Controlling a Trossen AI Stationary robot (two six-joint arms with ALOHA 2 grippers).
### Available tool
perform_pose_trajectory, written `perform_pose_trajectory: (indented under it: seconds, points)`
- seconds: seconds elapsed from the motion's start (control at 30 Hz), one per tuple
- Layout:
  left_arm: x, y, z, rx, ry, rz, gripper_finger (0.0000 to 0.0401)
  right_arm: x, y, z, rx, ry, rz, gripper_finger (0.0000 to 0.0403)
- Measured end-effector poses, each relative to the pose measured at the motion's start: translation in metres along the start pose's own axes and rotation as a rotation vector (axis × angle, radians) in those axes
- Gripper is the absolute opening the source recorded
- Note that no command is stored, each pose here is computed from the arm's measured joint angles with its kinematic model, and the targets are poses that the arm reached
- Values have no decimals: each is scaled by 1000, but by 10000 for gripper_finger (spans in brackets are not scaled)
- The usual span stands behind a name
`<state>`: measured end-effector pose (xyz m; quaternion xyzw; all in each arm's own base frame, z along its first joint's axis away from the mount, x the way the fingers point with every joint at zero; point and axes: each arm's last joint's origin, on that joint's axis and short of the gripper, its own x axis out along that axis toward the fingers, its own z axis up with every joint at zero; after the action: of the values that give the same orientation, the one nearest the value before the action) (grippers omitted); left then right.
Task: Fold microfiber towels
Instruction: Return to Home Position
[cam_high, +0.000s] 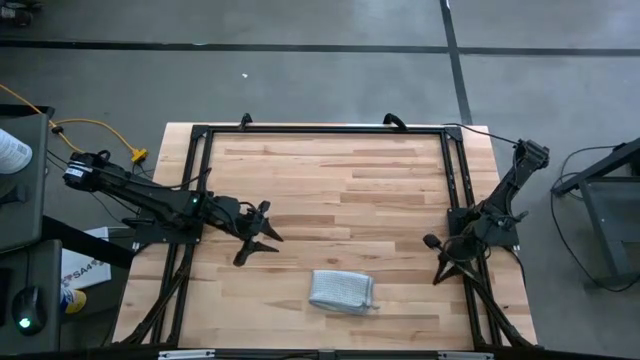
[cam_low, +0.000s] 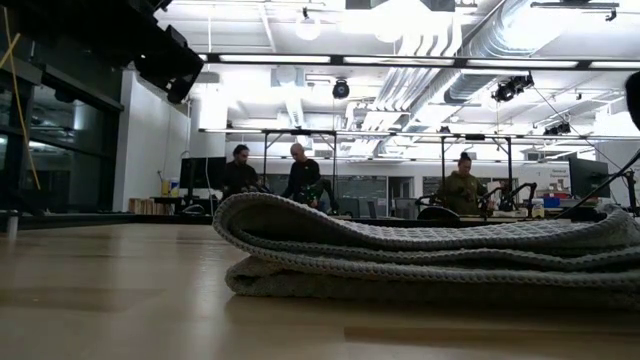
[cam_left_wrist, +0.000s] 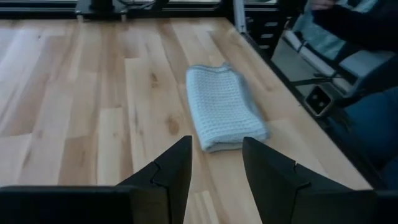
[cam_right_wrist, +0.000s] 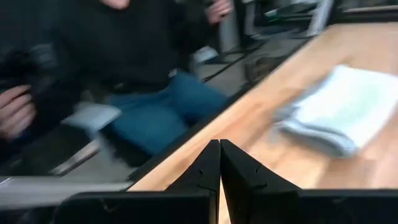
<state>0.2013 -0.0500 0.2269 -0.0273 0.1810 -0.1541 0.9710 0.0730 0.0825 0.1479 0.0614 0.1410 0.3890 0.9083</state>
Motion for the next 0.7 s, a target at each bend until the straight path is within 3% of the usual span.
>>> perform_pose_trajectory:
  seconds: [0.13, 0.7]
  points:
    - [0, -1, 1, 1, -5, -26, 142, -1, 2, 0, -23, 4, 58, 2]
    - [0, -2, 3, 28, -32, -73, 142, 0, 1, -1, 33, 17, 48, 2]
